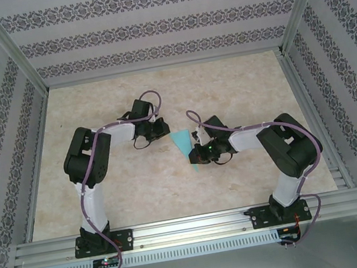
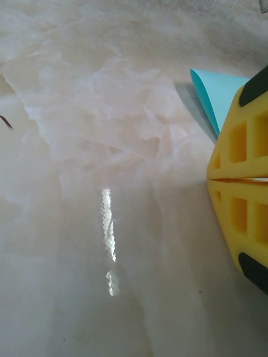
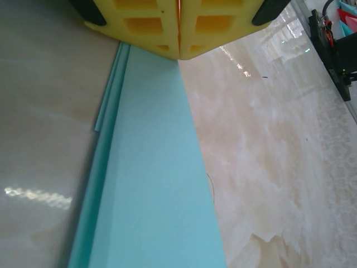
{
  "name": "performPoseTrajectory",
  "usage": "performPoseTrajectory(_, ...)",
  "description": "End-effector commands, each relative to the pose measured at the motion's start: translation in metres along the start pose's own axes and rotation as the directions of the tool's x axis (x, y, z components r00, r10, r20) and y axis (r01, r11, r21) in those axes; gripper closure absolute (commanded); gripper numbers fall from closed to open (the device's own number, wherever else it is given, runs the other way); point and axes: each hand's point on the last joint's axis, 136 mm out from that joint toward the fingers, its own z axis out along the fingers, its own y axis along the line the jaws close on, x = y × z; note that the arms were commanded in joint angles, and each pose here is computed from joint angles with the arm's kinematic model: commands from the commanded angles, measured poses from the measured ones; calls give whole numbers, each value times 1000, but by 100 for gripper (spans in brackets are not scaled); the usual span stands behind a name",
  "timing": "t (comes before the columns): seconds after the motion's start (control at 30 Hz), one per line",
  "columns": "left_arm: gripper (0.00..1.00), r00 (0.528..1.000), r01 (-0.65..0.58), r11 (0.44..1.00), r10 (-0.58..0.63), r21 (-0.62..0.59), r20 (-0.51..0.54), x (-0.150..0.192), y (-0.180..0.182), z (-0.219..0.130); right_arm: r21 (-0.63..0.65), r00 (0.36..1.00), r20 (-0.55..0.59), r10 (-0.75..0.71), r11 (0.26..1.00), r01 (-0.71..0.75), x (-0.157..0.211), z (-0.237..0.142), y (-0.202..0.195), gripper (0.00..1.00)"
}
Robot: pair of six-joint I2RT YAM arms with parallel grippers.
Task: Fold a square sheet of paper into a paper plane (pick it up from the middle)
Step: Fold the wing for the fifth time at the center of the table, then move a paper plane to the center of the table.
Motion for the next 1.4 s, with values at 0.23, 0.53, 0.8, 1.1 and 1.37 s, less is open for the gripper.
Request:
performPoseTrajectory(0.23, 89, 993, -29, 980, 51, -198, 109, -39, 33, -24, 235, 966, -159, 203, 958, -163, 67, -1, -54, 90)
performPoseTrajectory(0.53, 79, 981, -50, 985, 80, -167, 174, -35, -5, -66, 56, 995, 53, 80, 995, -83, -8, -30, 20, 69)
performPoseTrajectory(0.8, 63, 986, -56, 954, 100, -296, 137, 13, -20, -74, 176, 951, 309, -15, 984, -42, -53, -92, 21, 28)
performPoseTrajectory(1.1, 44, 990, -64, 923, 108, -378, 96, 74, -53, -56, 270, 871, 490, 16, 948, -170, -66, -151, -32, 9)
performPoseTrajectory(1.37, 28, 990, -20, 926, 69, -378, 119, 102, -86, -46, 234, 804, 589, 82, 935, -266, -66, -170, -68, 2)
